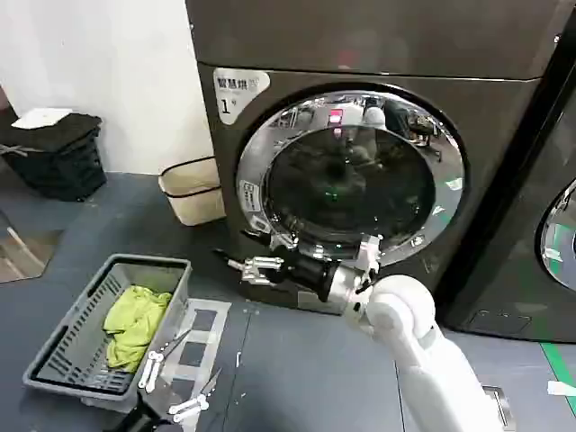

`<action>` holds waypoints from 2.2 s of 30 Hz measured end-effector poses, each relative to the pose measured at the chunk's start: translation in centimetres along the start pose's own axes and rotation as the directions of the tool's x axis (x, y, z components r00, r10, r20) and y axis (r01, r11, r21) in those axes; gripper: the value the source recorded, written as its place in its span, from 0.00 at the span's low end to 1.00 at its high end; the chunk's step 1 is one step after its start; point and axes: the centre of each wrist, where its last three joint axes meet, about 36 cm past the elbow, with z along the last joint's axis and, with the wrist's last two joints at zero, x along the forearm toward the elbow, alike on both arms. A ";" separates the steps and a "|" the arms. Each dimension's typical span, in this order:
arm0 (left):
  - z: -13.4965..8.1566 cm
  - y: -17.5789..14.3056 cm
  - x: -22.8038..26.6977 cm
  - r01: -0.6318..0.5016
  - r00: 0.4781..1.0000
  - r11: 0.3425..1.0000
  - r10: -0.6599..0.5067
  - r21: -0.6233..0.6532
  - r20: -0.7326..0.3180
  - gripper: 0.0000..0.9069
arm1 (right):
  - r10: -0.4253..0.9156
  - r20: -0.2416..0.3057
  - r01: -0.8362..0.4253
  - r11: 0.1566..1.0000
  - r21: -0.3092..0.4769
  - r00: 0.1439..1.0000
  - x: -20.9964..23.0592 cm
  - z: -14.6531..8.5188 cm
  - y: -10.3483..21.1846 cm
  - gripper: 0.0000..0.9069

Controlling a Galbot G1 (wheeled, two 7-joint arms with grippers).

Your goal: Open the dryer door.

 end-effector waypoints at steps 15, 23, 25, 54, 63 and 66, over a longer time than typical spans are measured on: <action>0.0 0.1 -0.1 0.005 1.000 1.000 -0.005 -0.001 0.005 1.00 | 0.165 0.044 -0.171 0.961 0.219 0.985 4.4 0.2 -1.1 1.00; 0.0 0.2 0.0 0.007 1.000 1.000 -0.007 0.000 0.008 1.00 | 0.286 0.113 -0.307 0.894 0.326 0.952 6.5 0.6 -2.8 1.00; 0.0 0.3 0.0 0.008 1.000 1.000 -0.008 -0.001 0.008 1.00 | 0.301 0.136 -0.330 0.880 0.341 0.944 6.9 0.7 -3.4 1.00; -0.2 0.3 0.1 0.017 1.000 1.000 -0.017 -0.004 0.012 1.00 | 0.340 0.121 -0.360 0.850 0.384 0.933 3.6 2.5 -10.6 1.00; -0.2 0.2 0.0 0.019 1.000 1.000 -0.019 -0.002 0.013 1.00 | 0.316 0.108 -0.333 0.860 0.388 0.943 1.3 2.3 -11.1 1.00; -0.2 0.1 0.0 0.019 1.000 1.000 -0.019 0.001 0.012 1.00 | 0.309 0.103 -0.324 0.862 0.389 0.945 0.7 2.3 -11.3 1.00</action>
